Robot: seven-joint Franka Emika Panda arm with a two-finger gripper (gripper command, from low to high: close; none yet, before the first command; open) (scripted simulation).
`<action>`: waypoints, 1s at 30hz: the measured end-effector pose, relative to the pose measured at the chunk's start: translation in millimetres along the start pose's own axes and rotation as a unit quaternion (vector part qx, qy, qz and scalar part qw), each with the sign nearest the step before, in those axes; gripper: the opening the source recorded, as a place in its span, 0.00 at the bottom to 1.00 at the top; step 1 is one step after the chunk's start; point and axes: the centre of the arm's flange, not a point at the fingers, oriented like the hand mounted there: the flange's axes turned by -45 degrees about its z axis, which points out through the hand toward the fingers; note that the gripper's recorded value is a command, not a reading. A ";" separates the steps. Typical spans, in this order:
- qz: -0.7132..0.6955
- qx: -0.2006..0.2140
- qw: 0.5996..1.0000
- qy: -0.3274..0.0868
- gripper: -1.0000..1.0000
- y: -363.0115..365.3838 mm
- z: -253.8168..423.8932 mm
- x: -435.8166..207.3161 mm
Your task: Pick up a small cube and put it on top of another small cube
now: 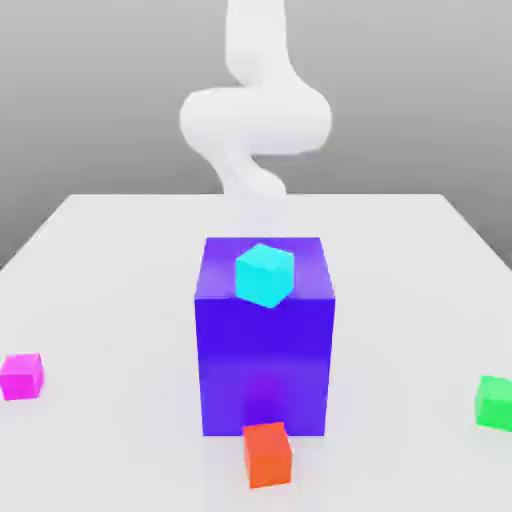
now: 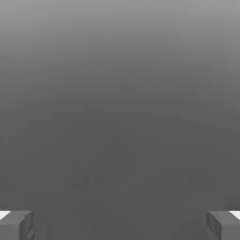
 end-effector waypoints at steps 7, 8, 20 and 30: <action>0.170 -0.030 0.980 -0.094 0.50 106.2 134.9 -31.7; 0.195 -0.037 0.974 -0.106 0.50 121.8 151.4 -40.8; 0.477 -0.168 0.836 -0.213 0.50 309.0 276.9 -226.8; 0.571 -0.253 0.740 -0.250 0.50 368.2 328.4 -371.8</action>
